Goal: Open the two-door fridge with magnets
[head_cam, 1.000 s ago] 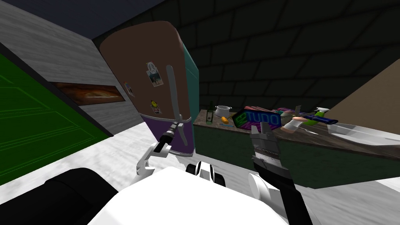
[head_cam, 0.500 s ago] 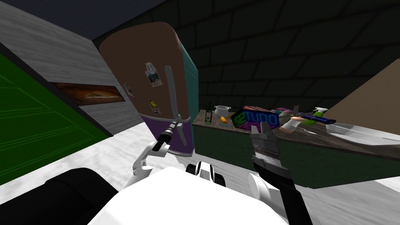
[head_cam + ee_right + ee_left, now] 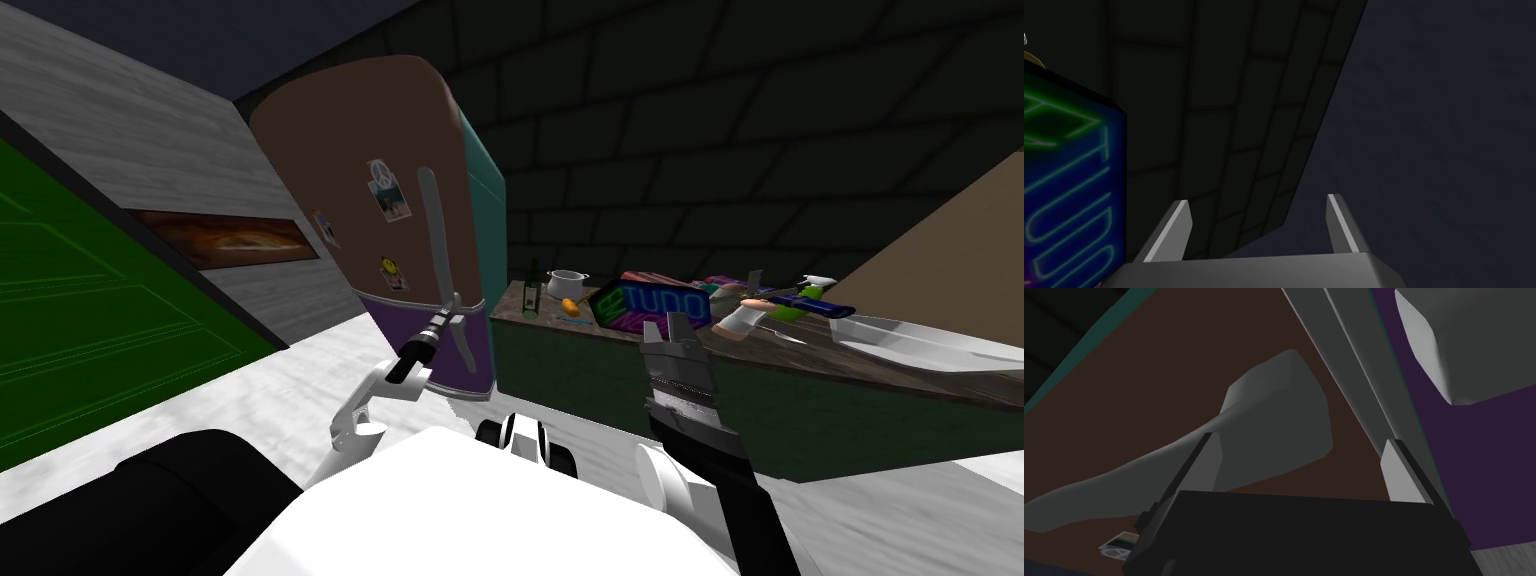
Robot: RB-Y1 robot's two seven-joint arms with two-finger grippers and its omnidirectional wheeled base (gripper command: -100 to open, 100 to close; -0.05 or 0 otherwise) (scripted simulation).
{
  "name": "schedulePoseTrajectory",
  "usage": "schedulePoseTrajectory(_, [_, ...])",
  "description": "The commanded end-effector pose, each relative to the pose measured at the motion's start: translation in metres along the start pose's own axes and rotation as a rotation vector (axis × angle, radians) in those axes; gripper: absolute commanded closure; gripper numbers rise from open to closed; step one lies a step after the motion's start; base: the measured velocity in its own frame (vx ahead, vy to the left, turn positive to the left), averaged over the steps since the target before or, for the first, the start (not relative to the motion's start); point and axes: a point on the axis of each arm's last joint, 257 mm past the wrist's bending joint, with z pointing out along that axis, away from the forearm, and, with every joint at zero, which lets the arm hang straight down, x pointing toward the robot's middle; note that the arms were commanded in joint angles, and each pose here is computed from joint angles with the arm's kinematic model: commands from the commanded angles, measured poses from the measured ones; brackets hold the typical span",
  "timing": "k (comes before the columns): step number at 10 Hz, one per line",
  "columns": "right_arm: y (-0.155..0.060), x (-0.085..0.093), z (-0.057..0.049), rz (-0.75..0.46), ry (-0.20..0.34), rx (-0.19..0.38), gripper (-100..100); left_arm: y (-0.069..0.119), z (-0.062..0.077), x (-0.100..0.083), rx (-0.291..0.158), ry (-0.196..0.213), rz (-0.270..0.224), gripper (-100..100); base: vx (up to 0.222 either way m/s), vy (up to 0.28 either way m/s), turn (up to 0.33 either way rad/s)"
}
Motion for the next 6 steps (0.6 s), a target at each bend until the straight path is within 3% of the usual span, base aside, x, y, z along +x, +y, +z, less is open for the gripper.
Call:
schedulePoseTrajectory(1, [0.0, 0.0, 0.0, 0.0, 0.0, 0.0, 0, -0.0036, -0.0008, -0.0064, -0.022, -0.008, 0.011, -100, 0.012, -0.029, -0.018])
schedulePoseTrajectory(4, [0.0, 0.0, 0.0, 0.0, 0.0, 0.0, 0, 0.0026, -0.0028, -0.0085, -0.043, -0.011, 0.015, -100, -0.004, -0.01, 0.02])
schedulePoseTrajectory(5, [0.0, 0.0, 0.0, 0.0, 0.0, 0.0, 0, 0.0013, -0.0038, -0.0123, -0.049, -0.017, 0.009, 100, 0.09, 0.05, -0.03])
schedulePoseTrajectory(6, [0.0, 0.0, 0.0, 0.0, 0.0, 0.0, 0, -0.001, -0.004, -0.0091, -0.038, -0.012, 0.01, 100, 0.031, 0.012, 0.019])
